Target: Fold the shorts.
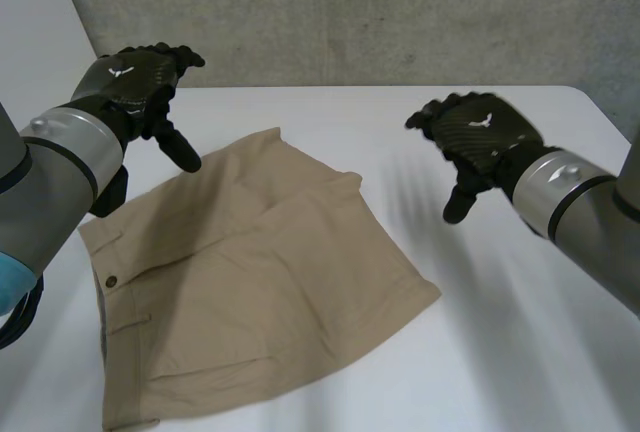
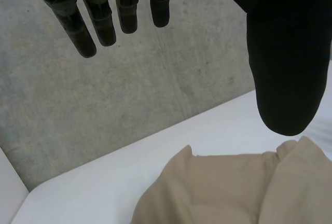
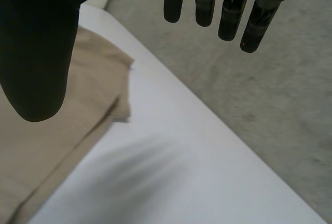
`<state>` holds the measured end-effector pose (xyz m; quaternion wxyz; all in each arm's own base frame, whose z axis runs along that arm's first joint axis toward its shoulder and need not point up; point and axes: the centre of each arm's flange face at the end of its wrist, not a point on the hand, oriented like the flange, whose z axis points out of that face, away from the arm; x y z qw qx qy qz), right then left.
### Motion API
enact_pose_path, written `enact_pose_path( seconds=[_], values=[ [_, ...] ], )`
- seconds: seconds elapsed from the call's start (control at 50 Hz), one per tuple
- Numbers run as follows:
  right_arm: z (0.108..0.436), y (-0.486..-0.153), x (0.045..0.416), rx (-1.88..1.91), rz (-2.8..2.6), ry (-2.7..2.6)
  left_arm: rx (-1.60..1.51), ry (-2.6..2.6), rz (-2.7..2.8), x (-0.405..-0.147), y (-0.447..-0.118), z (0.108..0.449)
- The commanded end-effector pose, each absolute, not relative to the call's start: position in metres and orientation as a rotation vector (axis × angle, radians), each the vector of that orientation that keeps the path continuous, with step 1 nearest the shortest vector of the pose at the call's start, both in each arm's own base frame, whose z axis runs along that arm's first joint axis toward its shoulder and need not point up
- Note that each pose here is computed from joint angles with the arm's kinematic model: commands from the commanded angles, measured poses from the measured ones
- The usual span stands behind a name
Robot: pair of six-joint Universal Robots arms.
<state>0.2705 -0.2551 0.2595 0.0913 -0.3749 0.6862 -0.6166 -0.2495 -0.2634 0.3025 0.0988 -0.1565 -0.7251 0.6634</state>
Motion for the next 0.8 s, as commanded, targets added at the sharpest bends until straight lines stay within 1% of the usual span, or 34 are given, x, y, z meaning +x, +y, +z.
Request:
enact_pose_path(
  seconds=[0.02,0.2,0.26,0.36,0.38,0.46,0.6,0.8],
  values=[
    [0.245,-0.245,0.281,-1.194,-1.723,1.986,-0.533,-2.182,1.953,-0.252,-0.265,0.293],
    [0.243,-0.246,0.28,-1.197,-1.711,1.985,-0.564,-2.195,1.938,-0.253,-0.26,0.289],
    [0.235,-0.238,0.281,-1.23,-1.658,1.984,-0.575,-2.229,1.903,-0.252,-0.256,0.28],
    [0.205,-0.224,0.278,-1.417,-1.554,1.965,-0.592,-2.274,1.856,-0.248,-0.248,0.267],
    [0.194,-0.22,0.276,-1.472,-1.52,1.976,-0.595,-2.281,1.851,-0.247,-0.247,0.265],
    [0.177,-0.211,0.272,-1.569,-1.473,1.978,-0.61,-2.303,1.841,-0.242,-0.241,0.261],
    [0.151,-0.217,0.274,-1.582,-1.487,1.972,-0.614,-2.332,1.82,-0.238,-0.237,0.254],
    [0.131,-0.225,0.279,-1.591,-1.521,1.947,-0.621,-2.36,1.788,-0.236,-0.231,0.246]
  ],
)
